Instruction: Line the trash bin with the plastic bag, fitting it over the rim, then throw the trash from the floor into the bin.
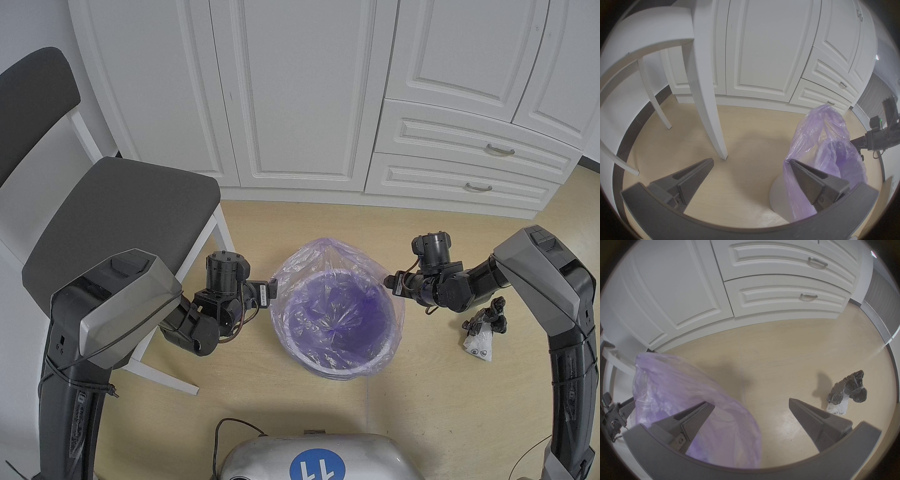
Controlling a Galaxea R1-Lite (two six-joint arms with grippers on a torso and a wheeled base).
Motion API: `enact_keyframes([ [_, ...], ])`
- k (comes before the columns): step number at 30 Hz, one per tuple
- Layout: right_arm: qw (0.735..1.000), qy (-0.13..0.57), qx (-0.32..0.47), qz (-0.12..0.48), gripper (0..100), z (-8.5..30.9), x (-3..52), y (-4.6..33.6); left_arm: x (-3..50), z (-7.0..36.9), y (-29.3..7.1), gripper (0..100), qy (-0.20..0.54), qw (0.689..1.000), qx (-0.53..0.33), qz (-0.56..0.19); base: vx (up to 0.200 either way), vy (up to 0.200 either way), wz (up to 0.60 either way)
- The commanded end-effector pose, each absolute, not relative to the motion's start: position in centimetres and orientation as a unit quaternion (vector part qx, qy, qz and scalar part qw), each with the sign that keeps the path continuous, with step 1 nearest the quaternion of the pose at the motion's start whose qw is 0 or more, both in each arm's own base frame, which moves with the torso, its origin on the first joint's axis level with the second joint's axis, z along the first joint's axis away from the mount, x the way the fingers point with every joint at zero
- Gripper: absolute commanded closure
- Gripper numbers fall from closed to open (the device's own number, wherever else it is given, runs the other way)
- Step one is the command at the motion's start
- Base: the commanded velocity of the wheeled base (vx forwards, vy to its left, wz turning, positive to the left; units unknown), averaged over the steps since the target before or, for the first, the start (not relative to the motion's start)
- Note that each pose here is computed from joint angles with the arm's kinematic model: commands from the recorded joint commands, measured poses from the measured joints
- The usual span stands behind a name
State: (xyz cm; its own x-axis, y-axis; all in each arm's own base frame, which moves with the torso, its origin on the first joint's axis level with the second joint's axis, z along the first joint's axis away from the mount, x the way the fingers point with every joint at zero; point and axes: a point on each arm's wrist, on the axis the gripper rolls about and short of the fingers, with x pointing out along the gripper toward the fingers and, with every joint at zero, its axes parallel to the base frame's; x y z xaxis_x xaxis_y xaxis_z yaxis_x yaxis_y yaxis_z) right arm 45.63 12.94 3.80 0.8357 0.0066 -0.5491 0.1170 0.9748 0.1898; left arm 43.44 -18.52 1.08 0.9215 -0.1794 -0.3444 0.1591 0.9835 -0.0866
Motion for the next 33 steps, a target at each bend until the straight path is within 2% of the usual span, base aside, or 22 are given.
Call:
enact_keyframes([
  [1,0.948,0.291,0.122,-0.042,0,1.8,46.7,12.6,43.9,0.1,-18.8,0,0.184,0.978,-0.040,-0.084,0.000,0.000,0.00],
  [8,0.943,0.302,0.130,-0.050,0,0.3,47.2,11.9,44.0,-2.2,-18.9,0,0.208,0.974,-0.033,-0.083,0.000,0.000,0.00],
  [9,0.940,0.311,0.127,-0.054,0,-0.9,47.4,11.7,43.9,-3.5,-18.8,0,0.232,0.969,-0.024,-0.079,0.000,0.000,0.00],
  [18,0.930,0.344,0.112,-0.063,0,-3.7,47.4,11.2,44.2,-5.3,-17.3,0,0.299,0.953,-0.005,-0.054,0.000,0.000,0.00],
  [26,0.925,0.362,0.095,-0.064,0,-5.7,47.7,10.9,45.5,-6.5,-16.6,0,0.310,0.950,-0.003,-0.031,0.000,0.000,0.00],
  [33,0.923,0.367,0.104,-0.059,0,-5.4,47.6,10.6,45.4,-5.7,-16.5,0,0.296,0.955,-0.010,-0.022,0.000,0.000,0.00],
])
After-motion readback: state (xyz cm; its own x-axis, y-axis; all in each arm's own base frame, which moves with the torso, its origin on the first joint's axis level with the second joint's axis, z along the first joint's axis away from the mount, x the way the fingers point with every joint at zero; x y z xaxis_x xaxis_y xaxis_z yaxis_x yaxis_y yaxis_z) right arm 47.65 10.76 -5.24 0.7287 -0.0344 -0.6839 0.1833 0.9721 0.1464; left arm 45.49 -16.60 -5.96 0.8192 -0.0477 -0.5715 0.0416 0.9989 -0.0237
